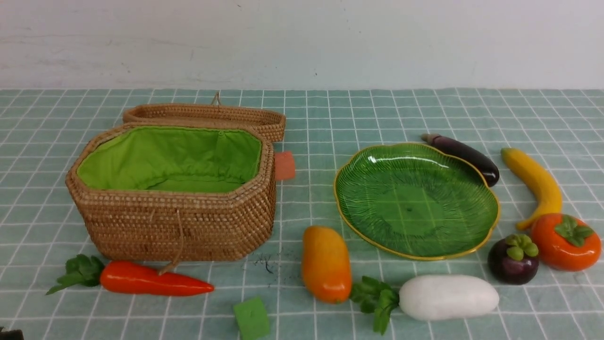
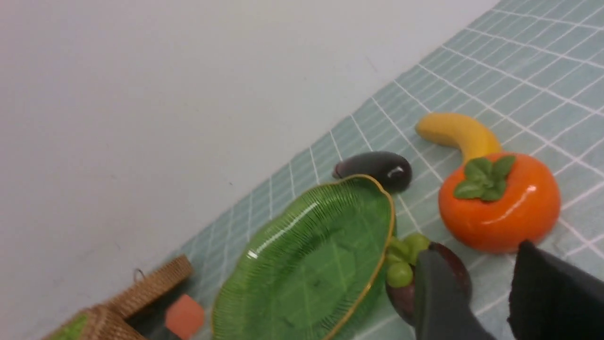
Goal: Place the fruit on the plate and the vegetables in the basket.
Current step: Use the left arm to grab a carrot and put it into the left basket
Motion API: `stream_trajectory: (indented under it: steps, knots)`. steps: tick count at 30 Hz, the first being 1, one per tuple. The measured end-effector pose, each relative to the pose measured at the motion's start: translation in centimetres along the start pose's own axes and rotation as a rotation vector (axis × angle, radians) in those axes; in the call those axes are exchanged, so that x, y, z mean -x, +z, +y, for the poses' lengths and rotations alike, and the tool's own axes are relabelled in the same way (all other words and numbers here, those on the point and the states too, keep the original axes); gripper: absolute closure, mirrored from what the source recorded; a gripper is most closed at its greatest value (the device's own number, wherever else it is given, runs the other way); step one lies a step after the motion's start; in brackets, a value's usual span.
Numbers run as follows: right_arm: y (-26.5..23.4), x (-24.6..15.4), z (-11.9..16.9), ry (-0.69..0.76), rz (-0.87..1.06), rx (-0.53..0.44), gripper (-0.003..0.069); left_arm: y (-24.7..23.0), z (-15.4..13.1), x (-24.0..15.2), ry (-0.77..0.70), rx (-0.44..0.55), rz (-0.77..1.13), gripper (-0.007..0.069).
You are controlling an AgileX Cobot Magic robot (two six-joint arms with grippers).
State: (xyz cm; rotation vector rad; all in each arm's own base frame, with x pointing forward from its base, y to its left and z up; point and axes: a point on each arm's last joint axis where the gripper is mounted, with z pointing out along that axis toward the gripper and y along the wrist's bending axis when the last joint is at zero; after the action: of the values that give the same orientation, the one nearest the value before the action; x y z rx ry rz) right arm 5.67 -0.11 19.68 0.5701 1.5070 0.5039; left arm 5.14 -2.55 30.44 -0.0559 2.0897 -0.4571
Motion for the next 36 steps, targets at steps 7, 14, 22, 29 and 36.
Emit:
stream_trajectory:
  steps: [7,14,22,29,36]
  knots:
    - [-1.0,2.0,3.3,-0.019,0.184,0.078,0.0463,1.6,0.2,0.4,0.05,0.033,0.207,0.0638]
    - [-2.9,8.5,11.7,-0.484,0.717,0.321,0.0566,6.5,-0.2,2.5,0.183,0.027,0.546,0.0638]
    - [-4.1,11.3,14.6,-0.744,0.831,0.502,0.0572,11.8,-2.2,4.1,0.762,-0.119,0.702,0.0638]
    - [-4.2,11.4,14.7,-0.795,0.819,0.54,0.0572,18.1,-3.0,2.6,1.164,-0.28,0.833,0.058]
    - [-4.2,11.4,14.7,-0.801,0.82,0.538,0.0563,22.5,-4.4,0.2,1.506,-0.374,0.819,0.0319]
